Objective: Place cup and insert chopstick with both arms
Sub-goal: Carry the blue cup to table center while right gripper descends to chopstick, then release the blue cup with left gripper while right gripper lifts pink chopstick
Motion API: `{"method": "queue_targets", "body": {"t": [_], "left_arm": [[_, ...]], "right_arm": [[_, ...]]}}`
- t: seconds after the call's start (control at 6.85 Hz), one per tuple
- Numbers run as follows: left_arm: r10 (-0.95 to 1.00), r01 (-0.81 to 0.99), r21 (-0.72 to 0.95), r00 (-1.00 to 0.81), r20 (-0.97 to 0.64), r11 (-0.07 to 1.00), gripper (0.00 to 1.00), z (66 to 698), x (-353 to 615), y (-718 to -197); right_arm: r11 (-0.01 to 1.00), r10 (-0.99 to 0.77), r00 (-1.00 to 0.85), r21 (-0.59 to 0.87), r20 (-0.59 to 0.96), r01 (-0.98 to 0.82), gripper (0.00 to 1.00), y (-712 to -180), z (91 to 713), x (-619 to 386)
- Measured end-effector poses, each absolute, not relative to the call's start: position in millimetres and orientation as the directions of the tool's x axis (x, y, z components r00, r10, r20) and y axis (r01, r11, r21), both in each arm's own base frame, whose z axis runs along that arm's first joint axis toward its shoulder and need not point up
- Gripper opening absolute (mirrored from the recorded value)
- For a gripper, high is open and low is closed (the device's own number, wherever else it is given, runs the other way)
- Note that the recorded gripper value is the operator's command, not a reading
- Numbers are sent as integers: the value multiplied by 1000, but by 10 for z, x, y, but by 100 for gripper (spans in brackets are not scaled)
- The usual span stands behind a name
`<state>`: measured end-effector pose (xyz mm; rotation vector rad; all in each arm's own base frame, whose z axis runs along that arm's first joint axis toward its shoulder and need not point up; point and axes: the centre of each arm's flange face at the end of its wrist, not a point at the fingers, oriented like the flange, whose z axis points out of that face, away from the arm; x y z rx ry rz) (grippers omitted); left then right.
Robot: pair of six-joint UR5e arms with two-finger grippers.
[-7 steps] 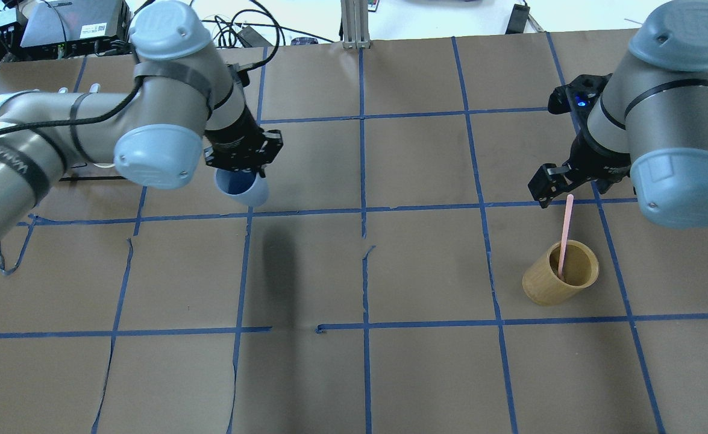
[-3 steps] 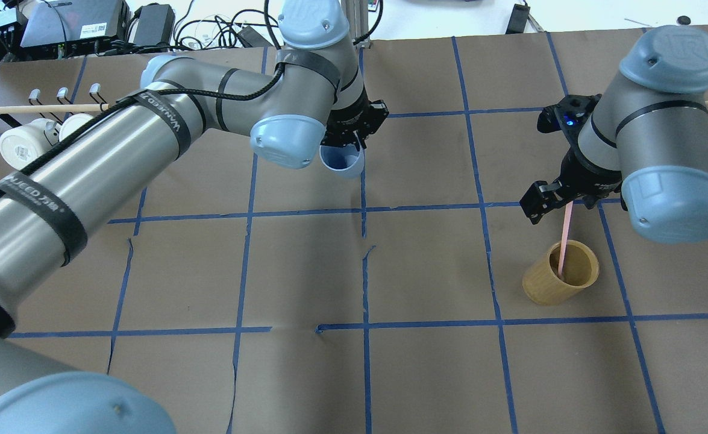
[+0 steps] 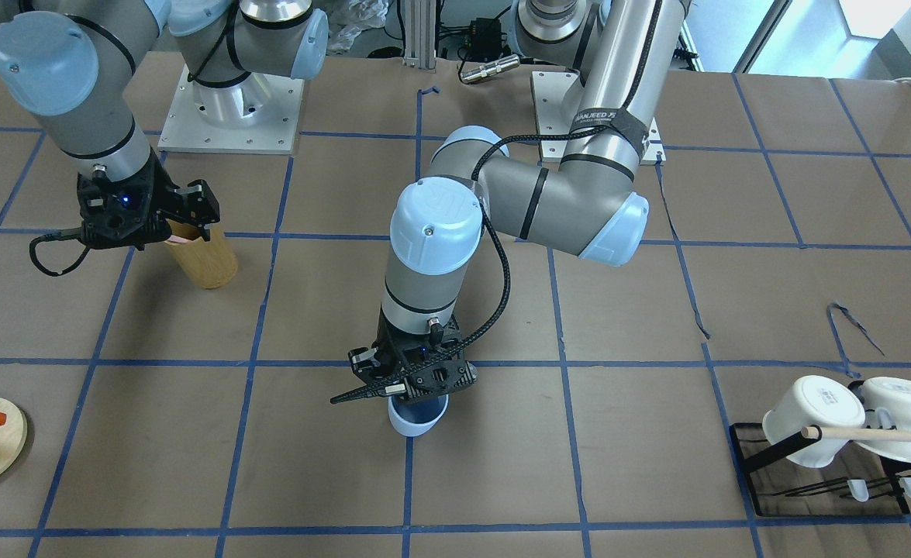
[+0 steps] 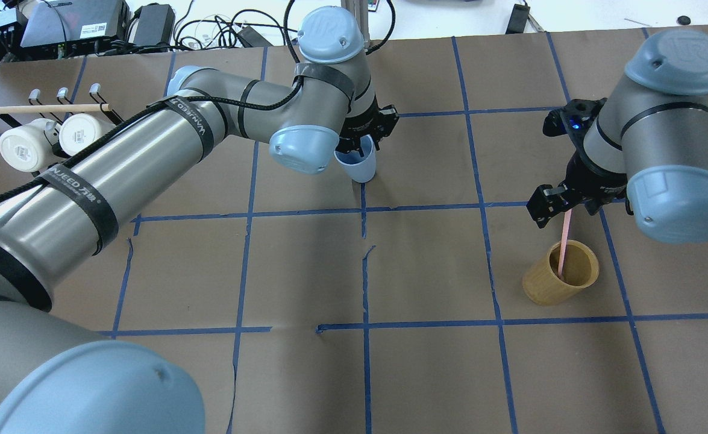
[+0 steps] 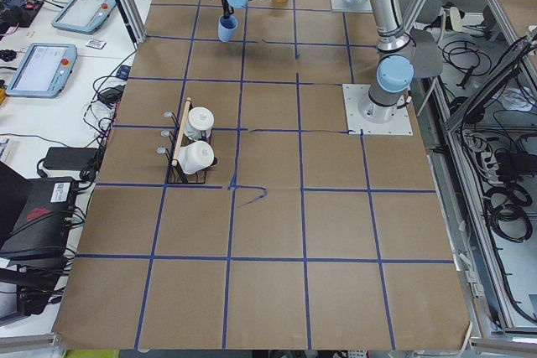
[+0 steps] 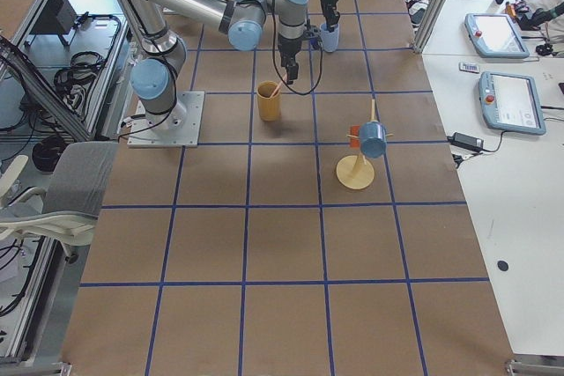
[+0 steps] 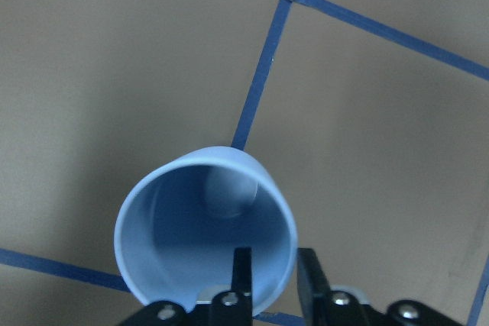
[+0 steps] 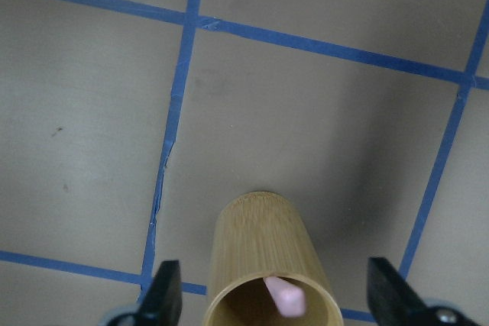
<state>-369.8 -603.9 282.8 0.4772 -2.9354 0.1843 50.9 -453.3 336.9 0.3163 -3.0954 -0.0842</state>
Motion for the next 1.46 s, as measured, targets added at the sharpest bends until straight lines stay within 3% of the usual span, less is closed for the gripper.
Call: {"method": "queue_targets", "body": {"t": [0.44,0.58,0.88,1.17,1.46], "left_arm": [[-222,-247,-133,-958,179,960,100,3501,-3553,-6159],[-125,-143,-122,-981,147,982,100,3795,-3404,-6029],[30,22,-86,-995,99,996,100,4350,-2995,-5468],[121,117,-57,-989,81,991,100,4700,-2650,-4669],[160,153,-90,-985,72,984,100,4833,-2449,-4364]], "right_arm": [[983,-176,-984,53,22,-175,34,-4533,3396,446],[984,-174,-984,49,22,-173,19,-4536,3409,445],[984,-171,-985,43,22,-170,3,-4541,3438,445],[985,-170,-985,38,18,-169,0,-4545,3481,452],[986,-164,-986,43,12,-163,0,-4620,3720,443]]}}
